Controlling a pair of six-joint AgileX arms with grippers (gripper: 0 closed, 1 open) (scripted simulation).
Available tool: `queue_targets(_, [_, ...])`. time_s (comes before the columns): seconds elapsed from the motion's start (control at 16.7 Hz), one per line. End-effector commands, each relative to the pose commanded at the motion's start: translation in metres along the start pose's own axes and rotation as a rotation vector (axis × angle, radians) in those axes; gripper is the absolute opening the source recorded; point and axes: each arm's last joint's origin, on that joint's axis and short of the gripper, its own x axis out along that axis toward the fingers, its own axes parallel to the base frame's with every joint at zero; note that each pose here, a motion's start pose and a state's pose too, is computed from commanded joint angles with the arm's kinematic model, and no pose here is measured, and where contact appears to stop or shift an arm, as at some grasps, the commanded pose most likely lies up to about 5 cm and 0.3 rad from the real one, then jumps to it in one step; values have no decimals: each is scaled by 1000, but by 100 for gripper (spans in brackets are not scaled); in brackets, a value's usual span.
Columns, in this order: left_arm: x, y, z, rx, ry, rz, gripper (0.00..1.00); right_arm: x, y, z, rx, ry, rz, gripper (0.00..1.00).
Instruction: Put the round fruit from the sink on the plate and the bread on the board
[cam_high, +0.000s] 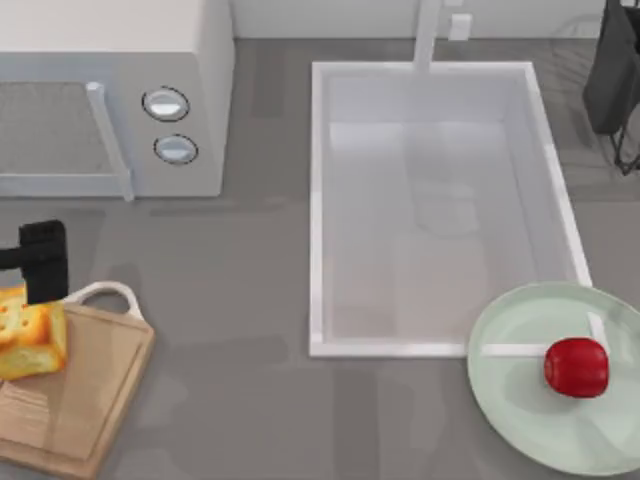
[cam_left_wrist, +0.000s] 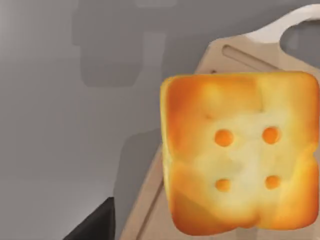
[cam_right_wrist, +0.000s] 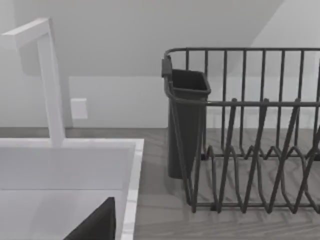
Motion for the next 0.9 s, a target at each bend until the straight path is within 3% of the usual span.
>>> queue_targets(0.36, [27, -8, 41, -38, 264, 55, 100, 0, 0, 0, 0, 0, 0, 100])
queue_targets(0.9, [40, -7, 41, -41, 285, 60, 100, 0, 0, 0, 0, 0, 0, 100])
